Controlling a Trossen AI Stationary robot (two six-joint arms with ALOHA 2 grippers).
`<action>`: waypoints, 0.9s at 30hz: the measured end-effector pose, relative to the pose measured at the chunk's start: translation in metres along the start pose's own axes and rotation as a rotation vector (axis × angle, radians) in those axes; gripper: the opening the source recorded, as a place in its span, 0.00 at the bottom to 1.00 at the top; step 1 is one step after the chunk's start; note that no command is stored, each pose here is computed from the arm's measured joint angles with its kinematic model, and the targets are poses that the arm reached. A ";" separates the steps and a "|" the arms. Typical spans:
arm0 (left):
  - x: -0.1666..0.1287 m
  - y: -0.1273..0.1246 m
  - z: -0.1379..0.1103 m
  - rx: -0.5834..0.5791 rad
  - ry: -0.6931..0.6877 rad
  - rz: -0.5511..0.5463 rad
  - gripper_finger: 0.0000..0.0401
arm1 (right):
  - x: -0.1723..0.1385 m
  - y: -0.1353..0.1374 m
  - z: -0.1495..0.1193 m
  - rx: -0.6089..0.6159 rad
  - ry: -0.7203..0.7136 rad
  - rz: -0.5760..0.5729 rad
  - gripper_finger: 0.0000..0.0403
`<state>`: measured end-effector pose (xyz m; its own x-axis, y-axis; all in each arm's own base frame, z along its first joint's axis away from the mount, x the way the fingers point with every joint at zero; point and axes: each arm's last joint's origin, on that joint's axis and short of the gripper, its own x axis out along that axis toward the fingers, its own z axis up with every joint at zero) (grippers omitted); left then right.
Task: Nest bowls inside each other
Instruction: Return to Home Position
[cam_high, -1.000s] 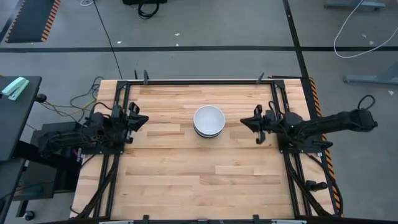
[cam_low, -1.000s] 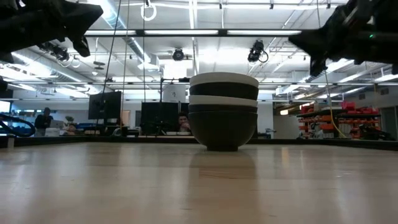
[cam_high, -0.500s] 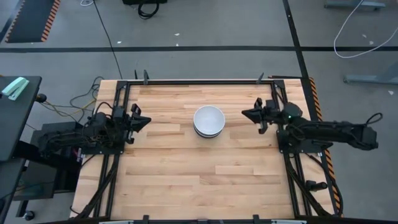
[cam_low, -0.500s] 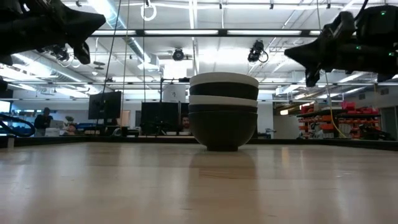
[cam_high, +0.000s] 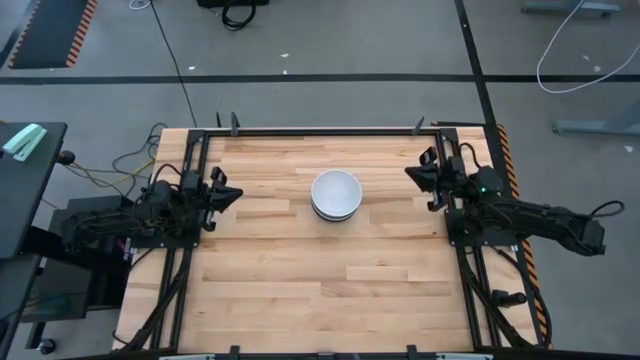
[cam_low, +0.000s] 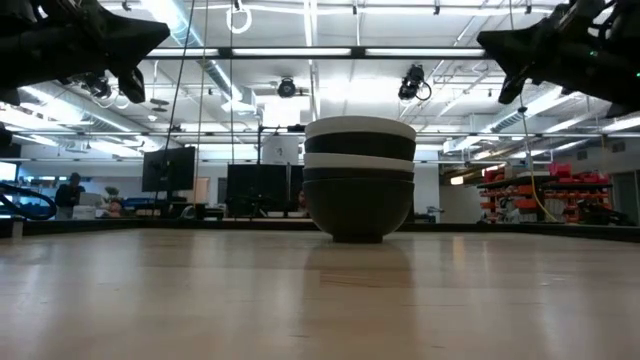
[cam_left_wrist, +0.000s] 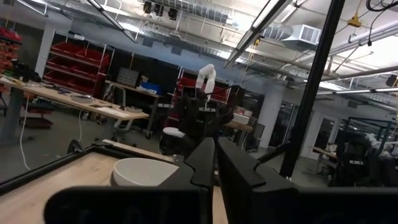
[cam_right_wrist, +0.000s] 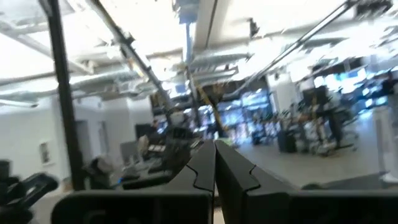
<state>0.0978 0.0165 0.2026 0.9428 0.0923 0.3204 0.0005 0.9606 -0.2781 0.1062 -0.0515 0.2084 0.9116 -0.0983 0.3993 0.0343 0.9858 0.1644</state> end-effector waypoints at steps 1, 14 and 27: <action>0.000 0.000 0.000 0.000 0.000 0.000 0.06 | -0.001 0.000 0.002 -0.008 -0.016 -0.011 0.04; 0.000 0.000 0.000 0.002 -0.003 -0.001 0.09 | -0.009 0.003 0.017 -0.051 -0.130 -0.029 0.04; 0.000 0.000 0.001 0.012 -0.014 -0.005 0.08 | -0.022 0.007 0.031 -0.071 -0.232 -0.047 0.04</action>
<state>0.0973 0.0164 0.2040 0.9382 0.0913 0.3339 0.0008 0.9640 -0.2658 0.0739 -0.0462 0.2284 0.7898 -0.1652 0.5907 0.1113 0.9856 0.1269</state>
